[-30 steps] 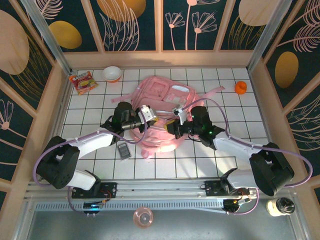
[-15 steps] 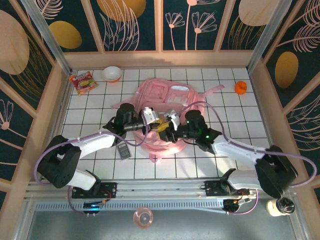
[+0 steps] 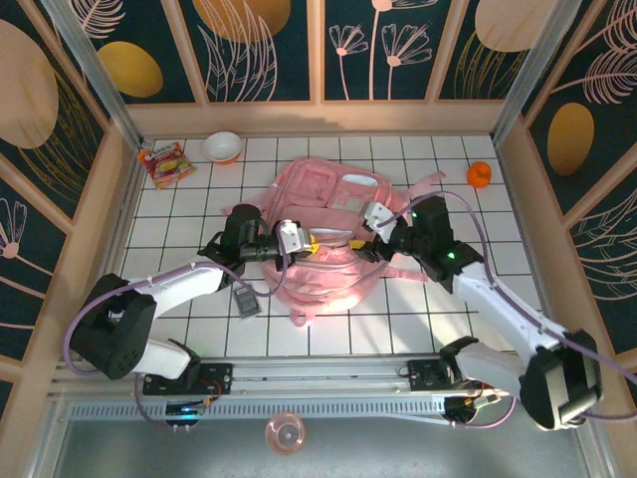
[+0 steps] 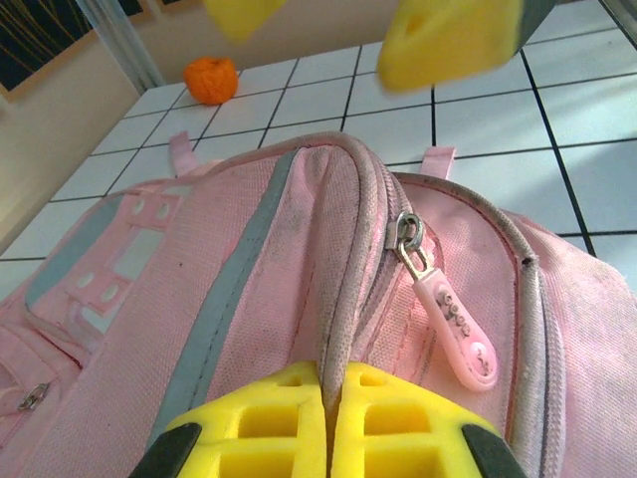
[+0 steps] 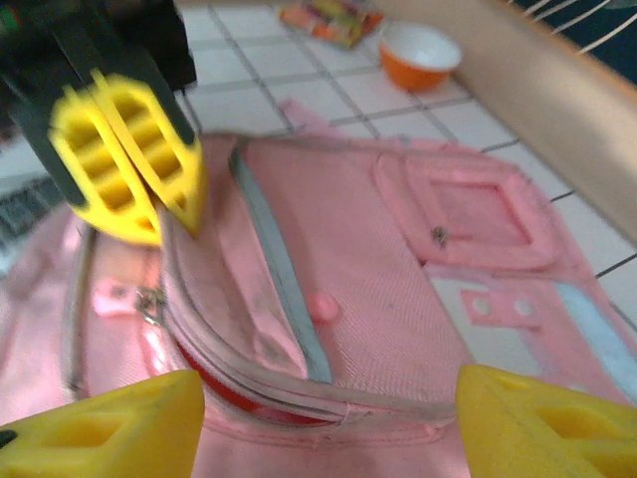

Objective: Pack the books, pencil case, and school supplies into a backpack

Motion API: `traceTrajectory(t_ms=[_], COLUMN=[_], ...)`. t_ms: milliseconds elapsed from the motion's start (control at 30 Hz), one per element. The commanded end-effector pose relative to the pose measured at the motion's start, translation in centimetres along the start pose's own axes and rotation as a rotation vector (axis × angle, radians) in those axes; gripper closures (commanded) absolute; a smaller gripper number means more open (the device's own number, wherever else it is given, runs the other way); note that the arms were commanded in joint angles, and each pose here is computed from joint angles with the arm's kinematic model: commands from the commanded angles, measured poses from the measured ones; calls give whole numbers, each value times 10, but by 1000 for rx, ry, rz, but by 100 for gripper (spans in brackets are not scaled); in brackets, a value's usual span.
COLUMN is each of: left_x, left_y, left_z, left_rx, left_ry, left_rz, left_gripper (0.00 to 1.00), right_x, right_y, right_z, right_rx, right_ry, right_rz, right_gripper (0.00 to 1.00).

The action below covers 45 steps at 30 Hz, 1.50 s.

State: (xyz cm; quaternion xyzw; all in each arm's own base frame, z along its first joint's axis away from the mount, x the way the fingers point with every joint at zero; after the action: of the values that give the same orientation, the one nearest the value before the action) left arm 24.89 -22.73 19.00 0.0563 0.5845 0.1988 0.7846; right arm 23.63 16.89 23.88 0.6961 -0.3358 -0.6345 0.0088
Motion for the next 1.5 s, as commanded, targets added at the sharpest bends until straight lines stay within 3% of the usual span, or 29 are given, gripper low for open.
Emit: traceTrajectory(t_ms=[0, 133, 233, 300, 367, 400, 500, 567, 667, 800, 900, 1067, 1367, 1467], left_x=[-35, -35, -35, -34, -35, -37, -44, -52, -56, -46, -37, -30, -17, -18], left_y=[8, 9, 9, 9, 9, 11, 20, 28, 42, 58, 58, 49, 32, 27], left_z=[4, 3, 4, 7, 10, 10, 10, 15, 16, 8, -16, -40, -29, -24], left_rx=[47, 54, 47, 29, 9, 0, -52, -113, -181, -291, -225, -160, -195, -195], left_ry=[-146, -156, -152, -136, -99, -84, 25, 187, 461, 814, 997, 1028, 928, 896], left_rz=[-130, -125, -121, -110, -107, -113, -129, -129, -73, 42, 58, 106, 176, 150], left_gripper=[100, 100, 100, 100, 100, 100, 91, 77, 63, 61, 56, 44, 36, 36], right_x=[-5, -5, -2, 1, -2, -2, -6, -8, -13, -15, -17, -23, -31, -31], right_y=[-11, -26, -34, -38, -38, -37, -33, -30, -30, -37, -41, -44, -45, -45], right_z=[-2, -7, -7, -7, -6, -7, -4, 0, 5, 13, 18, 22, 25, 26], right_rx=[-95, -141, -189, -210, -222, -215, -191, -167, -125, -112, -131, -155, -196, -207], right_ry=[145, 174, 176, 166, 154, 141, 89, 55, 1, -22, -34, -35, -22, -22], right_rz=[3, -17, -9, -6, -13, -15, -47, -72, -106, -94, -82, -83, -106, -113], right_gripper=[33, 35, 43, 62, 92, 100, 100, 100, 100, 100, 100, 100, 100, 100])
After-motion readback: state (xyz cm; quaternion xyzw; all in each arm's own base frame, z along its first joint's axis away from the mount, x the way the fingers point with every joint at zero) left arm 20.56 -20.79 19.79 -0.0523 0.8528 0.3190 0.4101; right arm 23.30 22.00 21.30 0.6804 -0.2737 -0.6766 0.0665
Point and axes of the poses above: each hand's point on the last joint's axis, 136 mm out from that joint toward the fingers, its own y axis back along the fingers, its own z axis along the line the jaws close on, x = y × z, the point moved 8 cm from there along y, back along the fingers, and after that the axes turned 3 degrees about -y, right-handed, at the moved point
